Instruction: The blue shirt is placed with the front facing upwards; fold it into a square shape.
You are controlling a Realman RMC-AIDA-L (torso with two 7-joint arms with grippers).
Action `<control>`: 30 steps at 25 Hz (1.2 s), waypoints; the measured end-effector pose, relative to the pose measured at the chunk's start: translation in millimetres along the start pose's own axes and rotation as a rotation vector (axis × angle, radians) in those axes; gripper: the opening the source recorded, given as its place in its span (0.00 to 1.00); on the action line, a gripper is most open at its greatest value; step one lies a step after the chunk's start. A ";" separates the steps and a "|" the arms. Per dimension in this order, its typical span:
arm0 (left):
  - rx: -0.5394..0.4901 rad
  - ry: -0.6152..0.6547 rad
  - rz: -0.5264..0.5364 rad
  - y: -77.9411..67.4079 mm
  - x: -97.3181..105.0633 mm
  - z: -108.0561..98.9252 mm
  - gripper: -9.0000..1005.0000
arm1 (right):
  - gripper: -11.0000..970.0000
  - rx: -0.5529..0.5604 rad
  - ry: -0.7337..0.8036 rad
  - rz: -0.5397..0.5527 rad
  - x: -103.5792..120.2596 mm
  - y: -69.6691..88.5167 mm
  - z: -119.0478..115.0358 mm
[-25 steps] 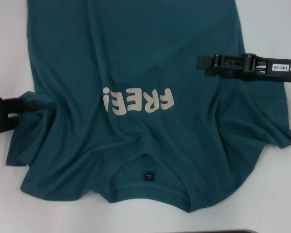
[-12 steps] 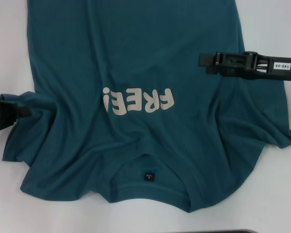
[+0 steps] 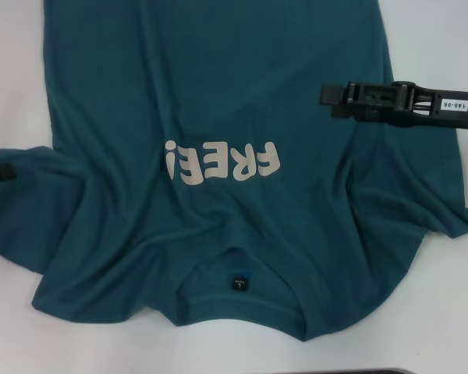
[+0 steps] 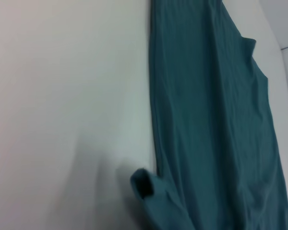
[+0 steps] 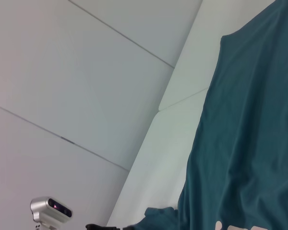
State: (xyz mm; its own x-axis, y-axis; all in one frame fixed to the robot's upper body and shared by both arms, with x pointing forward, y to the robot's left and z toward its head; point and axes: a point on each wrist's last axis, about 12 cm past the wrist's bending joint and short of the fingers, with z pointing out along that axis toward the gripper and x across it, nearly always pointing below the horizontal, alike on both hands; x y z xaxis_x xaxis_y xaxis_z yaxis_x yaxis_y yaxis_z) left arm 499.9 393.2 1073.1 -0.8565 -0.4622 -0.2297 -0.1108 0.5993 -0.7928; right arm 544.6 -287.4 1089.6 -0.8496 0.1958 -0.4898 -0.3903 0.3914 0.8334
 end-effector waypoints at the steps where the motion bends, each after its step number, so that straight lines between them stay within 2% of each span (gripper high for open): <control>1: -0.009 0.002 0.002 -0.1 -2.6 -2.3 0.01 | 0.94 0.000 0.000 0.001 0.0 0.0 0.0; 9: -0.055 0.039 0.035 -8.0 -22.4 -14.7 0.01 | 0.94 0.000 0.001 0.001 -0.6 0.2 -0.1; 26: -0.165 0.058 0.066 -18.8 -39.1 -31.8 0.01 | 0.94 -0.003 0.006 0.008 0.3 0.4 0.3; 30: -0.181 0.056 0.091 -25.6 -44.7 -36.0 0.01 | 0.94 -0.006 0.010 0.010 0.9 0.9 0.5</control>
State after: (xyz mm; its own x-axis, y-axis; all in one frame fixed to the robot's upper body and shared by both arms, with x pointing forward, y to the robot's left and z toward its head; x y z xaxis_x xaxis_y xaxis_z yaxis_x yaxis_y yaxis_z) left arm 522.9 422.1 1124.0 -0.8934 -0.3667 -0.2596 -0.1163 0.7469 -0.6547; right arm 543.7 -286.5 1089.7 -0.8566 0.1909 -0.4793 -0.3843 0.3837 0.8397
